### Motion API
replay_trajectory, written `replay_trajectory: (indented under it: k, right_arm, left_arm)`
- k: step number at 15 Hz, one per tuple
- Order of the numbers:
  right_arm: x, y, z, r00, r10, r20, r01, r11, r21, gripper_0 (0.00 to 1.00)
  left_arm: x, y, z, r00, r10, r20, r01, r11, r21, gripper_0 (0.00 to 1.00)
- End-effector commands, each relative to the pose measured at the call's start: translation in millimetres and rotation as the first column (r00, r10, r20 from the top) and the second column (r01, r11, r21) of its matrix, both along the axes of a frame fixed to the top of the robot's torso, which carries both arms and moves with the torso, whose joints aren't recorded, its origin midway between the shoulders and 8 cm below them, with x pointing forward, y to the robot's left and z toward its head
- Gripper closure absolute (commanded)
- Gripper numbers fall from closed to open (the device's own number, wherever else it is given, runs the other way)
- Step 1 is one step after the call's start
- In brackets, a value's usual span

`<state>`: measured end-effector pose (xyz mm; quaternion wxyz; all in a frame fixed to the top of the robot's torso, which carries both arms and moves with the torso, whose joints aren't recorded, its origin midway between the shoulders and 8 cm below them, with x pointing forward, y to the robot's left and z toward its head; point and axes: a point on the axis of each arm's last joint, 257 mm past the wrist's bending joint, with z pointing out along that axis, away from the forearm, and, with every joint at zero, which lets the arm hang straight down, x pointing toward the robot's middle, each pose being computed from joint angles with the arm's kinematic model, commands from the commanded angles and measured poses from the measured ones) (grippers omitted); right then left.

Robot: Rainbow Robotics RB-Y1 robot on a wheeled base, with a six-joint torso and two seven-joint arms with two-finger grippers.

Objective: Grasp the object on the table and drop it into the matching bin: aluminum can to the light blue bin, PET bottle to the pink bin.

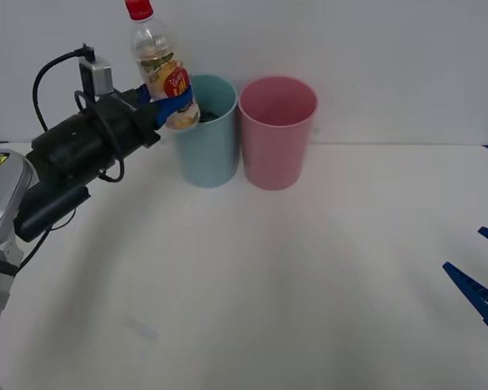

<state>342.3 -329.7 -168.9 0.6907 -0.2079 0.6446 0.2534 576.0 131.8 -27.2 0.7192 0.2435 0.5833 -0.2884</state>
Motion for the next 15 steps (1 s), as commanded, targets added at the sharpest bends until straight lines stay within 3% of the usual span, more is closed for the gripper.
replay_trajectory:
  k: [1, 4, 7, 12, 15]
  right_arm:
    - [0.0, 0.0, 0.0, 1.0, 0.0, 0.0, 0.0, 1.0, 0.0, 0.0]
    - [0.0, 0.0, 0.0, 1.0, 0.0, 0.0, 0.0, 1.0, 0.0, 0.0]
    - [0.0, 0.0, 0.0, 1.0, 0.0, 0.0, 0.0, 1.0, 0.0, 0.0]
    - [0.0, 0.0, 0.0, 1.0, 0.0, 0.0, 0.0, 1.0, 0.0, 0.0]
    - [0.0, 0.0, 0.0, 1.0, 0.0, 0.0, 0.0, 1.0, 0.0, 0.0]
  left_arm:
    - [19.2, -9.9, 1.8, 0.9999, 0.0, -0.012, 0.001, 1.0, 0.008, 1.0]
    - [44.3, -30.9, 10.7, 0.9994, 0.033, -0.008, -0.033, 0.999, 0.01, 1.0]
    - [63.8, -73.1, 14.1, 0.9993, 0.036, -0.007, -0.036, 0.999, 0.026, 1.0]
    - [83.7, -126.9, 7.6, 0.9982, 0.059, 0.004, -0.059, 0.996, 0.067, 1.0]
    - [86.3, -153.2, 14.7, 0.9985, 0.053, -0.008, -0.053, 0.997, 0.055, 1.0]
